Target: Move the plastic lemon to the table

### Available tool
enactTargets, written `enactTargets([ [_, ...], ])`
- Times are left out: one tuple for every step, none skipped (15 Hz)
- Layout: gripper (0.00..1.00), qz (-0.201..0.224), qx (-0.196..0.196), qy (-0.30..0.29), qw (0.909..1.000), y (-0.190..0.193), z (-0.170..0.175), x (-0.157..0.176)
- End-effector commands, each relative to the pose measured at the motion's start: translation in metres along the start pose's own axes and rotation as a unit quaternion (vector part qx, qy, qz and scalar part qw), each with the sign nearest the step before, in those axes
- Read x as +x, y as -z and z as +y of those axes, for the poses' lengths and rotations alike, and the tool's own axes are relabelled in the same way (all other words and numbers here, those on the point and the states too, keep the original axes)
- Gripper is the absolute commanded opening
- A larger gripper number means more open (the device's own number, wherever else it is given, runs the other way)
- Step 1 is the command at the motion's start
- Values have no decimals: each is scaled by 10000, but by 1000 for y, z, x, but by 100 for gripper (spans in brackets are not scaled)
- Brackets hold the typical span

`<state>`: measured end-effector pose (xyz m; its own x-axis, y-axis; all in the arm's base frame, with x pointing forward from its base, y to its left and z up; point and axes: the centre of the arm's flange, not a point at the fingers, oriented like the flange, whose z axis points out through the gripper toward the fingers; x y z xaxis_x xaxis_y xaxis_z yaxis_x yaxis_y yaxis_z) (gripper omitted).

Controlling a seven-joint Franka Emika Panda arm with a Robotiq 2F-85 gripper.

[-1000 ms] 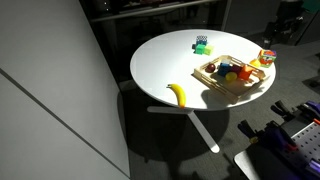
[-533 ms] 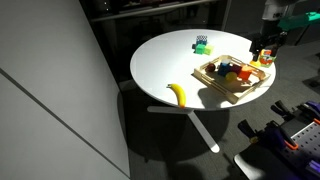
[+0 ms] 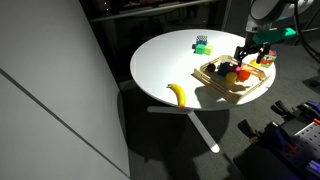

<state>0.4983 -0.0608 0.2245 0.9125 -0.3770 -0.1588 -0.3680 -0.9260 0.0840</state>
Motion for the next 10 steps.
enactTargets([
  [100, 206, 52, -346, 9992, -12, -15, 19],
  [100, 214, 48, -404, 9989, -16, -18, 22],
  [100, 216, 42, -452, 9987, -20, -20, 24],
  [100, 184, 23, -513, 9985, -25, -23, 27],
  [100, 153, 10, -567, 9983, -29, -24, 28],
  [100, 110, -1, -630, 9980, -32, -26, 30],
  [100, 73, 0, -699, 9975, -36, -27, 32],
  [100, 63, 4, -765, 9970, -39, -28, 34],
  [100, 45, 5, -822, 9966, -43, -28, 36],
  [100, 27, 10, -880, 9961, -47, -29, 38],
])
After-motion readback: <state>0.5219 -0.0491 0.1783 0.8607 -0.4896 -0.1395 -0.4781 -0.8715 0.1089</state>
